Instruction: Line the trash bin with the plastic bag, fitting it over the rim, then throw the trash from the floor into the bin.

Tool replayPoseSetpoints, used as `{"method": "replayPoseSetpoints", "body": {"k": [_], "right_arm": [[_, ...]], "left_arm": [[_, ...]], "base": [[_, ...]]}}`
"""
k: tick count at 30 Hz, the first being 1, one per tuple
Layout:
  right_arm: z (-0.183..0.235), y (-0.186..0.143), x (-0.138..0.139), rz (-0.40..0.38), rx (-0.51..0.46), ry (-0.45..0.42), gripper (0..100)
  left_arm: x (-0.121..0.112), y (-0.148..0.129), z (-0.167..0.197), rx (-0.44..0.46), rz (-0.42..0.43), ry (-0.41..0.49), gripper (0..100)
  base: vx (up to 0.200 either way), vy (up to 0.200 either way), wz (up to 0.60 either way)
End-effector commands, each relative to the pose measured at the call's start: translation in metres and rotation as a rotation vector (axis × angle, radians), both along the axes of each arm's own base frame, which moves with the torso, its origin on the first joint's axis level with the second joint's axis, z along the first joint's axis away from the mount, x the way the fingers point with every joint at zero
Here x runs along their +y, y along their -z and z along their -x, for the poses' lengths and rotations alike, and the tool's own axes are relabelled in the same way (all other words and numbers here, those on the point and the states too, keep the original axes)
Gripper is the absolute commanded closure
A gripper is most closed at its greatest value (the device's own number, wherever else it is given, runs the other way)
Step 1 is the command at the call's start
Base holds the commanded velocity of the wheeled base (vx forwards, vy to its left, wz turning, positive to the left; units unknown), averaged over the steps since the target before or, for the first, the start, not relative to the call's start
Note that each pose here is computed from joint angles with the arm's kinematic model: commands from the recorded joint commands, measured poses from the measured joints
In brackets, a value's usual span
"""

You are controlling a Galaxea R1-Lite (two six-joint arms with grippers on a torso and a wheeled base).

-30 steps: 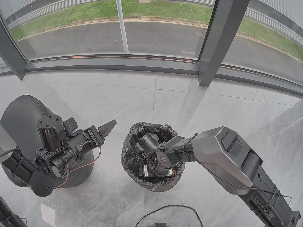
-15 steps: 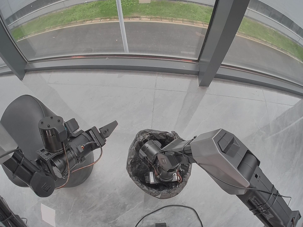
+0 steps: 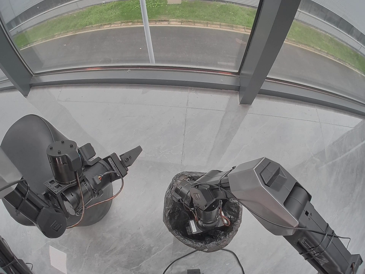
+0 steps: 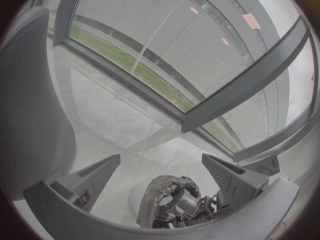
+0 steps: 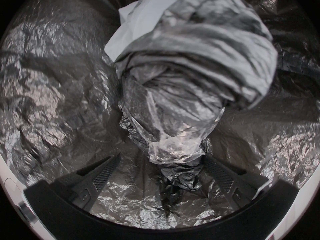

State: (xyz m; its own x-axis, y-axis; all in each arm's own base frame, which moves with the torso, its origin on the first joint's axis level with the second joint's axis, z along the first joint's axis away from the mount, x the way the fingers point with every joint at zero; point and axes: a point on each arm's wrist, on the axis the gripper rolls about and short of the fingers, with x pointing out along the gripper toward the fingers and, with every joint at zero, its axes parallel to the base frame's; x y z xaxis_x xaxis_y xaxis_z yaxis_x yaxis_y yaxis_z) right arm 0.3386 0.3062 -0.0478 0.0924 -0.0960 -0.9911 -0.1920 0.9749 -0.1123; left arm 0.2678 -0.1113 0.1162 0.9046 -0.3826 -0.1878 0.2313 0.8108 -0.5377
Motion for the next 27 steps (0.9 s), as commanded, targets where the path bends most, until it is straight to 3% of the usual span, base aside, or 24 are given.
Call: {"method": "replayPoseSetpoints", "body": {"k": [1, 6, 13, 19, 27], "right_arm": [[0.001, 0.002, 0.001, 0.004, 0.003, -0.010, 0], [-0.006, -0.002, -0.001, -0.019, -0.026, -0.064, 0], [-0.021, -0.008, 0.007, -0.107, -0.156, -0.122, 0], [-0.028, -0.018, 0.009, -0.120, -0.228, -0.152, 0], [-0.031, -0.088, 0.004, -0.199, -0.352, -0.169, 0]], "left_arm": [[-0.002, 0.002, 0.000, 0.005, -0.002, 0.005, 0], [-0.002, 0.002, 0.000, 0.007, -0.003, 0.005, 0], [-0.002, 0.005, -0.001, 0.015, -0.007, 0.003, 0], [-0.002, 0.006, -0.001, 0.018, -0.007, 0.005, 0], [-0.002, 0.004, -0.001, 0.012, -0.005, 0.003, 0]], "base": [[0.000, 0.000, 0.00], [0.000, 0.000, 0.00], [0.000, 0.000, 0.00], [0.000, 0.000, 0.00], [0.000, 0.000, 0.00]]}}
